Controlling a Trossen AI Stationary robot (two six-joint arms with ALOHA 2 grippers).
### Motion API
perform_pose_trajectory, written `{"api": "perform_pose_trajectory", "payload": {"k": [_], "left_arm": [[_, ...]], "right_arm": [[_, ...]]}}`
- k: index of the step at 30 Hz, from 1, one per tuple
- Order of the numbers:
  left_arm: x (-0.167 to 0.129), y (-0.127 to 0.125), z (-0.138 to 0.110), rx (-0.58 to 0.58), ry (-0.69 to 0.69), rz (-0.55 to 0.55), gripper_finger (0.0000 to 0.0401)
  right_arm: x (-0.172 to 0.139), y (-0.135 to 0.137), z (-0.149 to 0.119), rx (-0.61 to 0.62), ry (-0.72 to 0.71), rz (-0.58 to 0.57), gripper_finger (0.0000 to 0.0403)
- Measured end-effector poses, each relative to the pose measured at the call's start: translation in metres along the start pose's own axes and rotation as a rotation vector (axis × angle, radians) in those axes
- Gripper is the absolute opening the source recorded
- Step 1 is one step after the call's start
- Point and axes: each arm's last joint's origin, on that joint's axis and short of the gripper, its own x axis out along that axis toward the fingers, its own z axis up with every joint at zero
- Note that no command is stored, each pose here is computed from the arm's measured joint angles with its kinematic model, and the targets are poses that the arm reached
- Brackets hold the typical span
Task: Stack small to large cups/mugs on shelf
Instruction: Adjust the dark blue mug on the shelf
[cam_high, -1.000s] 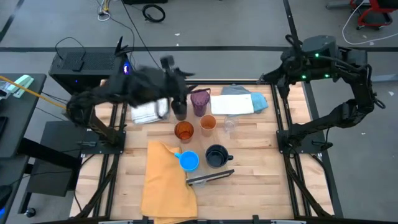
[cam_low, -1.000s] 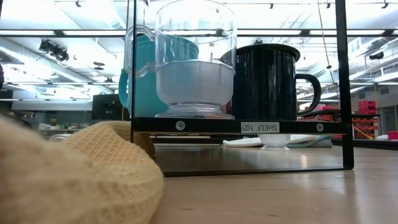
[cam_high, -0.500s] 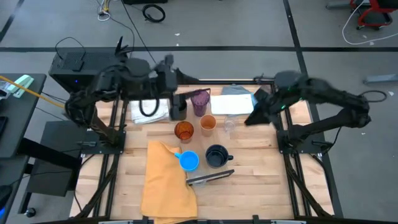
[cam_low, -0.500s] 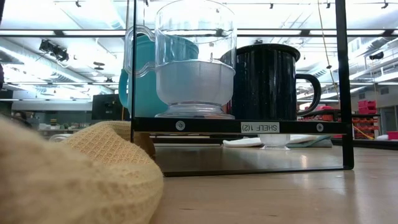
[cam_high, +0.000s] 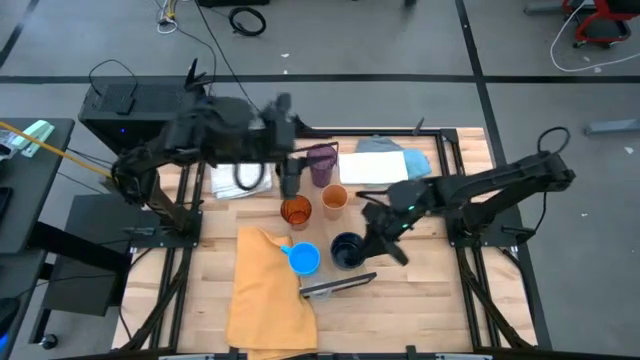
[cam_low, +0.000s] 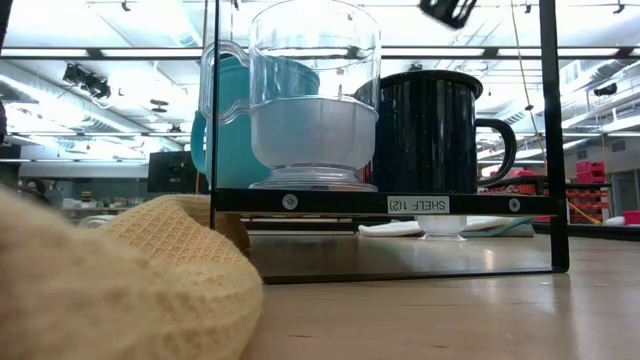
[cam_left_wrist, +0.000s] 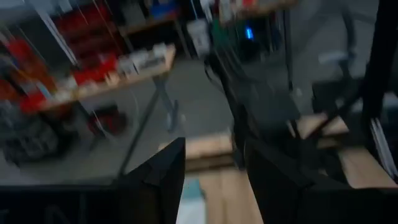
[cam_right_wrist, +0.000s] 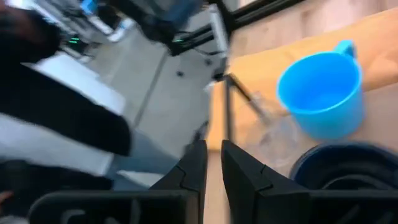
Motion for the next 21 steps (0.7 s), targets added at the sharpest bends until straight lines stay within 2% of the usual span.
{"api": "perform_pose_trajectory", "payload": {"k": [4,6,9,12,18,21], "left_arm": [[-0.024,0.01,0.019,-0.006,-0.159,0.035,0.0166],[-0.031,0.013,0.022,0.002,-0.184,0.045,0.016],[-0.045,0.019,0.02,0.005,-0.158,0.056,0.0147],[-0.07,0.029,0.019,0.003,-0.132,0.083,0.013],[-0.128,0.052,0.023,-0.031,-0.182,0.238,0.0095],[-0.154,0.06,0.025,-0.046,-0.235,0.28,0.0079]], "right_arm": [[0.019,-0.003,0.008,-0.038,-0.008,-0.065,0.005],[0.021,-0.001,0.014,-0.051,-0.023,-0.077,0.004],[0.016,0.008,0.026,-0.088,-0.071,-0.077,0.0011],[0.008,0.015,0.033,-0.101,-0.117,-0.101,0.0008],[0.008,0.003,0.018,-0.054,-0.008,-0.301,0.0005],[0.012,-0.001,0.015,-0.057,0.018,-0.336,0.0003]]}}
